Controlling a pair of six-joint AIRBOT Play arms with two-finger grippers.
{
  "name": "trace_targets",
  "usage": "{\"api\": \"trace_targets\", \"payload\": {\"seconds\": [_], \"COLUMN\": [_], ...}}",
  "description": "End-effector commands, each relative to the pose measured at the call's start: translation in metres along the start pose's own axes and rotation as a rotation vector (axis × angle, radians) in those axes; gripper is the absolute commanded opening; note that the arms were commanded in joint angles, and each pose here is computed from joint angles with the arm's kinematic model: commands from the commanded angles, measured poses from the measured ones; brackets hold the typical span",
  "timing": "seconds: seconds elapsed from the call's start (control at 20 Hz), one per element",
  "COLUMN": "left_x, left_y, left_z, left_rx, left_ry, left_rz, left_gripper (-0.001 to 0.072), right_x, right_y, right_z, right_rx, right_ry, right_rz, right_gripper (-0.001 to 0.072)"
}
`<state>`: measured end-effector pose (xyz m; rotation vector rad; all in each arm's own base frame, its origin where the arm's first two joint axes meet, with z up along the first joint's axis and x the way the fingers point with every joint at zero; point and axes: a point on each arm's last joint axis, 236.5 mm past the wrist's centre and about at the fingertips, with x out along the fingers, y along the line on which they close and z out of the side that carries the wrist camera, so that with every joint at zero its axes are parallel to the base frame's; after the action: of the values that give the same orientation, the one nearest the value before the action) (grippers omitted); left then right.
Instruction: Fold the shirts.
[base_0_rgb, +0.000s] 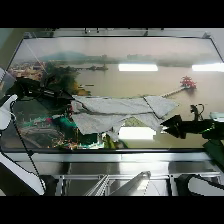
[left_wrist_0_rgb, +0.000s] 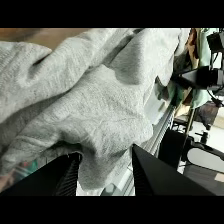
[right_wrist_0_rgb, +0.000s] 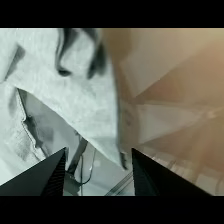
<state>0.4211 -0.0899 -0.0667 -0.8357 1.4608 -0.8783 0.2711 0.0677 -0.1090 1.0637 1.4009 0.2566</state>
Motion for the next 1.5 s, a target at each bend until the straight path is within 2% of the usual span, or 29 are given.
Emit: {"api": "trace_targets", "payload": {"seconds": [0.0,0.05,0.15,0.2,0.25,0.3,0.35,0.5,0.65,0.8,0.9,1.05,1.2,1.3,1.35,1.45], "left_x": [0.004,0.007,0.014,0.02,0.025,0.029,0.03,0.014,-0.035,-0.09,-0.122,-0.157,-0.184,-0.214,-0.231,-0.255], "left_y": [0.004,0.004,0.002,0.0,-0.003,-0.005,-0.01,-0.056,-0.158,-0.285,-0.376,-0.463,-0.492,-0.49,-0.481,-0.454], "left_z": [0.009,0.012,0.014,0.015,0.014,0.012,0.01,0.009,-0.012,-0.043,-0.097,-0.183,-0.229,-0.222,-0.212,-0.189], "left_rx": [0.002,0.006,0.016,0.024,0.03,0.034,0.038,0.097,0.359,0.766,1.111,1.415,1.521,1.462,1.396,1.265], "left_ry": [-0.032,-0.039,-0.036,-0.031,-0.022,-0.009,0.001,0.009,0.043,-0.114,-0.228,-0.425,-0.653,-0.834,-0.894,-0.937], "left_rz": [0.023,0.032,0.041,0.045,0.045,0.043,0.03,-0.091,-0.177,-0.099,0.019,0.225,0.487,0.659,0.704,0.667], "left_gripper": [0.0337,0.0337,0.0337,0.0335,0.033,0.0107,0.0019,0.0018,0.0019,0.0022,0.0023,0.0024,0.0025,0.0026,0.0026,0.0026], "right_x": [0.035,0.043,0.055,0.056,0.056,0.054,0.048,0.006,-0.113,-0.271,-0.341,-0.38,-0.397,-0.4,-0.4,-0.397], "right_y": [-0.002,0.002,0.01,0.012,0.018,0.023,0.033,0.092,0.222,0.331,0.369,0.397,0.415,0.418,0.412,0.389], "right_z": [0.0,-0.001,-0.008,-0.013,-0.018,-0.022,-0.025,-0.014,-0.009,-0.045,-0.088,-0.142,-0.169,-0.169,-0.158,-0.118], "right_rx": [-0.017,-0.019,-0.038,-0.045,-0.065,-0.083,-0.101,-0.224,-0.545,-0.901,-1.042,-1.156,-1.221,-1.22,-1.181,-1.055], "right_ry": [-0.027,-0.024,0.012,0.031,0.052,0.068,0.074,-0.011,-0.282,-0.768,-1.032,-1.228,-1.344,-1.348,-1.332,-1.273], "right_rz": [-0.06,-0.053,-0.038,-0.033,-0.017,-0.001,0.021,0.144,0.415,0.52,0.458,0.358,0.323,0.323,0.312,0.273], "right_gripper": [0.0483,0.0479,0.0351,0.0262,0.0106,0.0056,0.0015,0.0014,0.0014,0.0014,0.0014,0.0014,0.0014,0.0014,0.0014,0.0014]}}
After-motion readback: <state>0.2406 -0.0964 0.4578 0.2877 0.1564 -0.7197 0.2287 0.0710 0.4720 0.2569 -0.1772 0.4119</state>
